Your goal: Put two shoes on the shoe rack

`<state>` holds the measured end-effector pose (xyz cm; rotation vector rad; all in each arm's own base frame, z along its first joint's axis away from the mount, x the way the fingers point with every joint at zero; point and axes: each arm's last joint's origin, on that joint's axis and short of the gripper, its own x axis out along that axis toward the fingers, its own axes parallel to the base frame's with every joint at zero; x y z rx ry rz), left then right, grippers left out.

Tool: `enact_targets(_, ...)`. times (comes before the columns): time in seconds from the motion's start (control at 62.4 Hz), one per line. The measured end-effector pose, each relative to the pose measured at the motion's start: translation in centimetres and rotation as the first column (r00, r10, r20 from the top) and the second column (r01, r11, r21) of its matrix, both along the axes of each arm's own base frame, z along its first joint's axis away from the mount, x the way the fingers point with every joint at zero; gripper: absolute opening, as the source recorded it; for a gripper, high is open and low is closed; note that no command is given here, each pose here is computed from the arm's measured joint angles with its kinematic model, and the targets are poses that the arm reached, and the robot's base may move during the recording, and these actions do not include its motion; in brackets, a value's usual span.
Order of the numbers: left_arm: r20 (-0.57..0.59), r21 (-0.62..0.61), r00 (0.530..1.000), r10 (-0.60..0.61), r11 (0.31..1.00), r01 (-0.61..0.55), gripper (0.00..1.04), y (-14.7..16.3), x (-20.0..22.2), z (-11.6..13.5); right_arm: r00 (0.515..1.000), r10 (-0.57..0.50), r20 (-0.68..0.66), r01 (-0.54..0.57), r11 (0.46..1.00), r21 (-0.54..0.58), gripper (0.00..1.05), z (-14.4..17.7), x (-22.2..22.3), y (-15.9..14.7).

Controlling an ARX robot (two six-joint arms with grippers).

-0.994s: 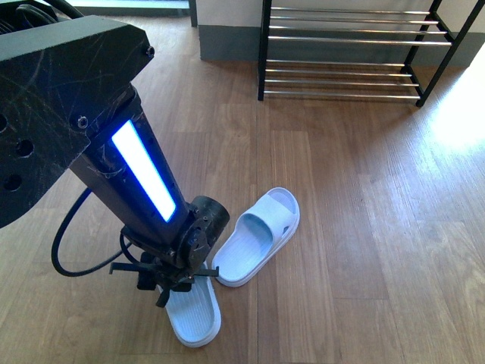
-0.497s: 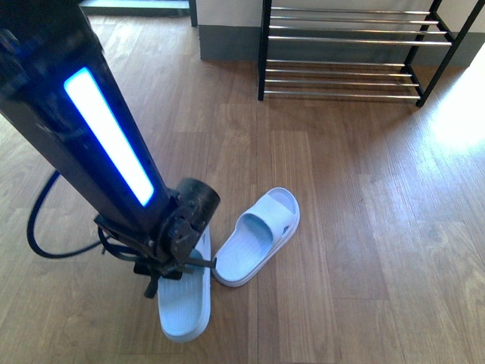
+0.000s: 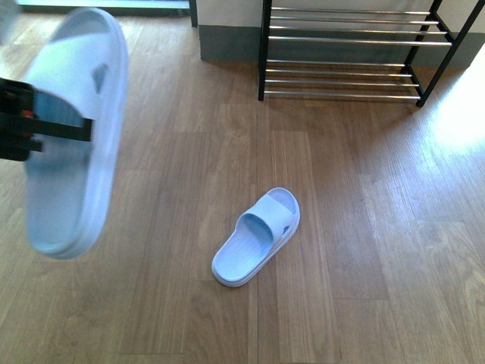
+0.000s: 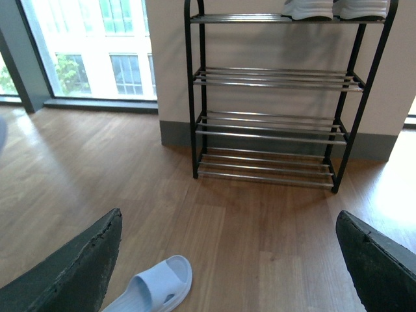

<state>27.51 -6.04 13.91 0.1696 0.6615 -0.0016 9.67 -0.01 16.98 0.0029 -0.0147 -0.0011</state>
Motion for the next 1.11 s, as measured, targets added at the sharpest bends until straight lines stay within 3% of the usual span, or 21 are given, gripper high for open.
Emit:
enact_targets(0.128, 0.083, -0.068, 0.996, 0.038, 0.997, -0.033, 0.02, 2.7, -6.1, 3.4, 1.0, 0.0, 0.0, 0.0, 1.0, 0.0, 0.96, 0.0, 0.0, 0.0)
enact_targets(0.337, 0.21, -0.127, 0.969, 0.13, 0.986, -0.105, 0.02, 5.7, -12.0, 5.3, 1.0, 0.0, 0.0, 0.0, 1.0, 0.0, 0.96, 0.0, 0.0, 0.0)
enact_targets(1.107, 0.229, -0.128, 0.963, 0.142, 0.985, -0.115, 0.02, 6.0, -12.4, 5.3, 1.0, -0.003, 0.0, 0.003, 1.0, 0.0, 0.96, 0.0, 0.0, 0.0)
